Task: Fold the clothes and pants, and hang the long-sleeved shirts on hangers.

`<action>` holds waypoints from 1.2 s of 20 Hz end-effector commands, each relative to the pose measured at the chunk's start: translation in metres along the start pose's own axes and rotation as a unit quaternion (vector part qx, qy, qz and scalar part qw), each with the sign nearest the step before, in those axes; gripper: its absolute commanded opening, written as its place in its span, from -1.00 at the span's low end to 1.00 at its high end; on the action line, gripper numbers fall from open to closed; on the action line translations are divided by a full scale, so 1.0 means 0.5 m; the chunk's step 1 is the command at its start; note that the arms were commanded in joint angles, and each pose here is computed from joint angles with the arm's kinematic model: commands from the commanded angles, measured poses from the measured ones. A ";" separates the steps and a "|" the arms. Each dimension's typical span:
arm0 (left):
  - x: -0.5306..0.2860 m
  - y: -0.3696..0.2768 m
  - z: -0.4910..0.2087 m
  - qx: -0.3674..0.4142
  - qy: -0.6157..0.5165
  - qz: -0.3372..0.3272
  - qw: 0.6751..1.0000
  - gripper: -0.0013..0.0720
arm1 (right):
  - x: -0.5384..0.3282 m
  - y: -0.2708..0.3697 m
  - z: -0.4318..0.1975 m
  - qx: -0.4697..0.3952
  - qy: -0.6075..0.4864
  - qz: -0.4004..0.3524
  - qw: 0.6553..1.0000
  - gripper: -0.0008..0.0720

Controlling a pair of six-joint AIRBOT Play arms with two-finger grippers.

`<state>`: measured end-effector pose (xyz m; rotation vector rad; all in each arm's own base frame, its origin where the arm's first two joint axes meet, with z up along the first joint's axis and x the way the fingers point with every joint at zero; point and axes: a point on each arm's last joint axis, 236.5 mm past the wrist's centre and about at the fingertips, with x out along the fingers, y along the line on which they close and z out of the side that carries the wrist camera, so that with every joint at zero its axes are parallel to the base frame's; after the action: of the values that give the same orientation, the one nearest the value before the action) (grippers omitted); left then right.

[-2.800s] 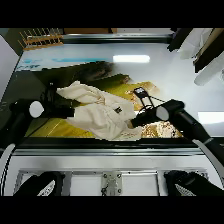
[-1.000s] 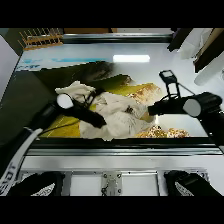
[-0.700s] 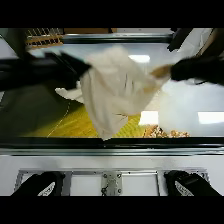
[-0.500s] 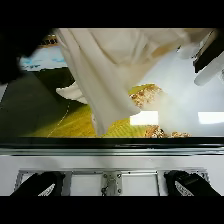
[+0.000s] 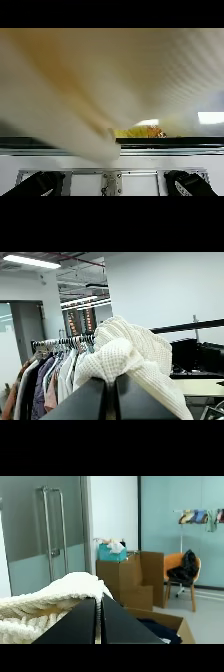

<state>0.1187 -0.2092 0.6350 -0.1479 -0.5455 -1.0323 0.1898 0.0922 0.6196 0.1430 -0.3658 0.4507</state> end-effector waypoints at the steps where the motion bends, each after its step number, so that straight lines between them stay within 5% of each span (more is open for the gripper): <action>1: -0.023 0.049 -0.020 0.006 0.002 0.057 0.998 -0.91 | 0.010 0.008 -0.011 0.011 0.005 0.011 1.000 -0.93; 4: -0.067 0.190 -0.175 -0.037 0.110 0.196 0.974 -0.91 | 0.090 -0.013 -0.152 0.041 0.099 0.009 0.994 -0.93; 8: -0.249 0.415 -0.465 -0.106 0.304 0.401 0.858 -0.91 | 0.229 -0.069 -0.435 0.076 0.256 -0.011 0.964 -0.93; 10: -0.321 0.512 -0.573 -0.145 0.334 0.456 0.812 -0.91 | 0.317 -0.107 -0.586 0.091 0.301 -0.024 0.949 -0.93; 13: -0.344 0.674 -0.677 -0.147 0.301 0.482 0.809 -0.91 | 0.479 -0.191 -0.774 0.107 0.258 -0.057 0.958 -0.93; 14: -0.355 0.728 -0.714 -0.148 0.292 0.496 0.804 -0.91 | 0.513 -0.211 -0.823 0.111 0.244 -0.065 0.961 -0.76; 15: -0.367 0.772 -0.757 -0.155 0.302 0.505 0.794 -0.72 | 0.538 -0.221 -0.869 0.126 0.239 -0.067 0.960 0.01; 16: -0.379 0.804 -0.795 -0.168 0.314 0.511 0.783 0.22 | 0.548 -0.230 -0.907 0.132 0.245 -0.070 0.958 0.70; 17: -0.397 0.828 -0.834 -0.185 0.335 0.515 0.767 0.88 | 0.548 -0.244 -0.932 0.132 0.255 -0.076 0.955 0.87; 21: -0.510 0.860 -0.902 -0.258 0.401 0.541 0.692 0.91 | 0.493 -0.318 -0.915 0.104 0.300 -0.101 0.943 0.83; 23: -0.586 0.839 -0.917 -0.291 0.436 0.552 0.648 0.90 | 0.427 -0.359 -0.899 0.099 0.351 -0.121 0.923 0.44; 24: -0.626 0.820 -0.930 -0.308 0.454 0.555 0.626 0.91 | 0.387 -0.375 -0.903 0.094 0.381 -0.127 0.911 0.44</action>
<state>0.5357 0.0501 0.1828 -0.4150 0.6450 0.0506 0.5997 0.1341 0.2859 0.2382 0.3219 0.2937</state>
